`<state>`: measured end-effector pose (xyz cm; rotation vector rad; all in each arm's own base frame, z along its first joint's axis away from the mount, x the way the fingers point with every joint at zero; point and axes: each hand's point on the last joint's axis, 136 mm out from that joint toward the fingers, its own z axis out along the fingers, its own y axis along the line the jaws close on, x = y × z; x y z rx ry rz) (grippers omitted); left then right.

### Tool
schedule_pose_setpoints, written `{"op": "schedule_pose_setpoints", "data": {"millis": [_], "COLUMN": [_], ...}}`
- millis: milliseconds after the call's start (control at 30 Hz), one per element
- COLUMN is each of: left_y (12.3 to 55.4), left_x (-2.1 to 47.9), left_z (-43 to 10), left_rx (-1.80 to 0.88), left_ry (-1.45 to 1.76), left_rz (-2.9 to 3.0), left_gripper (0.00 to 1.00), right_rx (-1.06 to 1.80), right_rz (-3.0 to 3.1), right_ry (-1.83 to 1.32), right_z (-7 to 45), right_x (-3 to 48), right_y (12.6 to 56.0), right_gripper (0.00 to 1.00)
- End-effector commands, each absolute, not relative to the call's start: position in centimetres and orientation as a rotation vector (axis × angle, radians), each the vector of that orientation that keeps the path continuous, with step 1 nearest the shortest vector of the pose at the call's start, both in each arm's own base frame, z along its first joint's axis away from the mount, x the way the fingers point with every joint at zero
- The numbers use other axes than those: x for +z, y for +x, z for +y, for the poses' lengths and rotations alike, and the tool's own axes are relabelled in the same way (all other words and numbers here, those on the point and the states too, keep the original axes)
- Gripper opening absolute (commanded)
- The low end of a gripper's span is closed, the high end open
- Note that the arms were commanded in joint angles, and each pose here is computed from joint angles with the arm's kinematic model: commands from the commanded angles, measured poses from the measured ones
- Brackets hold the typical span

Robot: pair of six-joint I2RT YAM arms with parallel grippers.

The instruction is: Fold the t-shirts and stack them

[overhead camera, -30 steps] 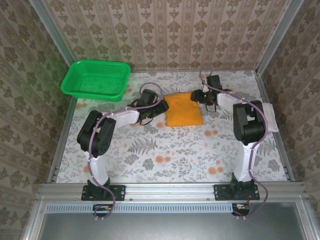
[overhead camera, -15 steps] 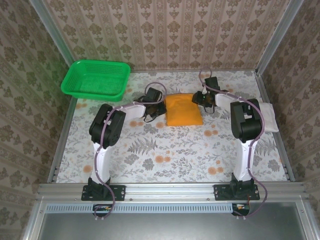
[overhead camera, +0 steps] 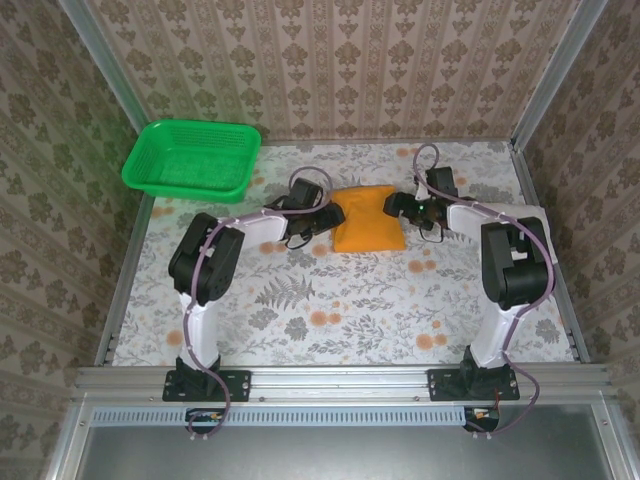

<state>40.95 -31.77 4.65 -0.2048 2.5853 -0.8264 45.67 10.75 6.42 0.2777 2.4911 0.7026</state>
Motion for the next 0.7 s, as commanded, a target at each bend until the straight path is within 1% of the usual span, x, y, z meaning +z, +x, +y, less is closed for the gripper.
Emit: {"op": "schedule_pose_setpoints", "data": {"millis": [0,67,267,333,433,600,667], "left_y": [41.0,40.9,40.1,40.0,39.8,39.5,39.5], "left_x": [5.8,5.3,3.7,3.2,2.6,1.9,1.6], "left_z": [-32.6,-33.7,-35.9,-36.1,-36.3,-36.2,-36.0], "left_rx": [-0.919,-0.95,-0.988,-0.997,-1.01,-1.008,-1.006], "left_ry": [-0.188,-0.168,-0.145,-0.154,-0.154,-0.157,-0.166], "left_rz": [2.568,2.592,2.648,2.658,2.676,2.695,2.702], "left_gripper": [0.85,0.86,0.76,0.68,0.5,0.3,0.25], "right_rx": [0.884,0.902,0.94,1.001,1.079,1.11,1.134], "right_rz": [2.487,2.496,2.534,2.528,2.522,2.528,2.522], "right_ry": [0.233,0.229,0.242,0.234,0.217,0.177,0.152], "right_z": [13.1,13.5,14.0,14.8,16.0,17.5,18.2], "right_x": [6.2,5.7,3.9,3.7,3.7,3.8,4.1], "right_y": [45.7,45.9,46.0,46.0,45.9,45.6,45.6], "right_gripper": [0.83,0.81,0.75,0.74,0.72,0.7,0.69]}}
